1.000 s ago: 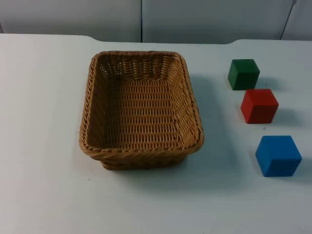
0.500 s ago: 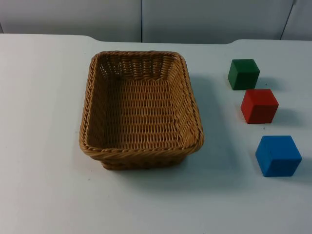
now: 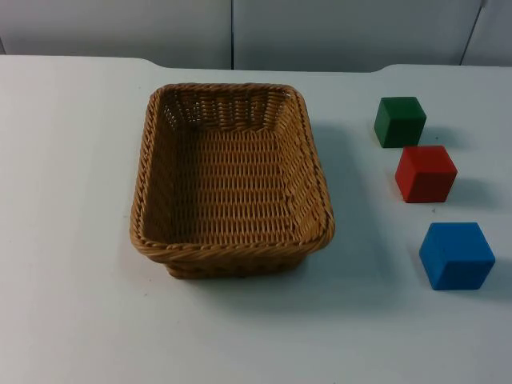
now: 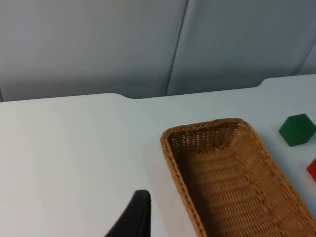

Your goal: Pick up the basket with the left hand and place the blue cube into the basket with the right hand.

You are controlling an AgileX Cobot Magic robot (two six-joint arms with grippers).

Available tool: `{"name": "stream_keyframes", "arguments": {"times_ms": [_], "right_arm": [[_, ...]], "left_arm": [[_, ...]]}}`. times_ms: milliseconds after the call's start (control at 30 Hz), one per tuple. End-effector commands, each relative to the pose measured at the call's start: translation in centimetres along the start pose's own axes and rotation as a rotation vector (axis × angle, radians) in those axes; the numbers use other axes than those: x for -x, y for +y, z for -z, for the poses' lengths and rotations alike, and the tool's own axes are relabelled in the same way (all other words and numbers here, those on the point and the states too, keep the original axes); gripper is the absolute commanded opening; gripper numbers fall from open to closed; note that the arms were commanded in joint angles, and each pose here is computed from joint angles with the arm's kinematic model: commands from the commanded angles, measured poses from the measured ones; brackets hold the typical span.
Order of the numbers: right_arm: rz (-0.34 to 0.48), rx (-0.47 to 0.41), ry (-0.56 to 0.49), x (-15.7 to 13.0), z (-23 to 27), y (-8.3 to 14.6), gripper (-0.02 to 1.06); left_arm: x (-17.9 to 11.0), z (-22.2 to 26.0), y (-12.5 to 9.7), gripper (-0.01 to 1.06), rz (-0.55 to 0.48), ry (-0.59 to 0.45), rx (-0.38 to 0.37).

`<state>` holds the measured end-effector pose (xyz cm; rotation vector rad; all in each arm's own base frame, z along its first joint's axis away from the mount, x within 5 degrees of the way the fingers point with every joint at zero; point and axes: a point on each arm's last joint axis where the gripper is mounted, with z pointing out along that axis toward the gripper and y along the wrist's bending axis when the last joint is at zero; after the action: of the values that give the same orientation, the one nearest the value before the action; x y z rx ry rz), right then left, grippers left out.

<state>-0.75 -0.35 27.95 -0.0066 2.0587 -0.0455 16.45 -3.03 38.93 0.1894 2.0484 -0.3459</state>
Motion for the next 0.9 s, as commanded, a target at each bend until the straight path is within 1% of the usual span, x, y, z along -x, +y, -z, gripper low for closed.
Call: {"name": "stream_keyframes", "arguments": {"times_ms": [0, 33, 67, 133, 167, 200, 300, 333, 400, 467, 500, 600, 700, 767, 867], "right_arm": [[-0.002, -0.012, -0.005, -0.1, -0.1, 0.0, 1.04], [-0.002, -0.012, -0.005, -0.1, -0.1, 0.0, 1.04], [-0.002, -0.012, -0.005, -0.1, -0.1, 0.0, 1.04], [-0.002, -0.012, -0.005, -0.1, -0.1, 0.0, 1.04], [-0.002, -0.012, -0.005, -0.1, -0.1, 0.0, 1.04], [-0.002, -0.012, -0.005, -0.1, -0.1, 0.0, 1.04], [-0.002, -0.012, -0.005, -0.1, -0.1, 0.0, 1.04], [-0.002, -0.012, -0.005, -0.1, -0.1, 0.0, 1.04], [-0.002, -0.012, -0.005, -0.1, -0.1, 0.0, 1.04], [-0.002, -0.012, -0.005, -0.1, -0.1, 0.0, 1.04], [-0.002, -0.012, -0.005, -0.1, -0.1, 0.0, 1.04], [-0.002, -0.012, -0.005, -0.1, -0.1, 0.0, 1.04], [-0.002, -0.012, -0.005, -0.1, -0.1, 0.0, 1.04], [-0.002, -0.012, -0.005, -0.1, -0.1, 0.0, 1.04], [-0.002, -0.012, -0.005, -0.1, -0.1, 0.0, 1.04]], "left_arm": [[0.7, -2.5, 0.1, 0.95, 0.024, 0.023, -0.077], [0.7, -2.5, 0.1, 0.95, 0.024, 0.023, -0.077], [0.8, -3.8, 0.3, 0.95, 0.026, 0.047, -0.100], [0.6, -6.8, 0.6, 0.95, 0.068, 0.089, -0.170], [0.3, -8.1, 0.8, 0.95, 0.079, 0.113, -0.192], [0.3, -8.1, 0.8, 0.95, 0.079, 0.113, -0.192], [-0.6, -11.6, 1.5, 0.95, 0.134, 0.175, -0.242], [-0.6, -11.6, 1.5, 0.95, 0.134, 0.175, -0.242], [-1.5, -13.9, 2.1, 0.95, 0.165, 0.224, -0.251], [-2.5, -16.4, 3.1, 0.95, 0.186, 0.266, -0.229], [-2.5, -16.4, 3.1, 0.95, 0.186, 0.266, -0.229], [-3.5, -19.1, 4.0, 0.95, 0.213, 0.320, -0.214], [-3.9, -21.0, 3.9, 0.95, 0.212, 0.359, -0.228], [-3.9, -22.8, 3.3, 0.95, 0.196, 0.377, -0.247], [-4.0, -24.6, 2.8, 0.95, 0.199, 0.393, -0.250]]}}
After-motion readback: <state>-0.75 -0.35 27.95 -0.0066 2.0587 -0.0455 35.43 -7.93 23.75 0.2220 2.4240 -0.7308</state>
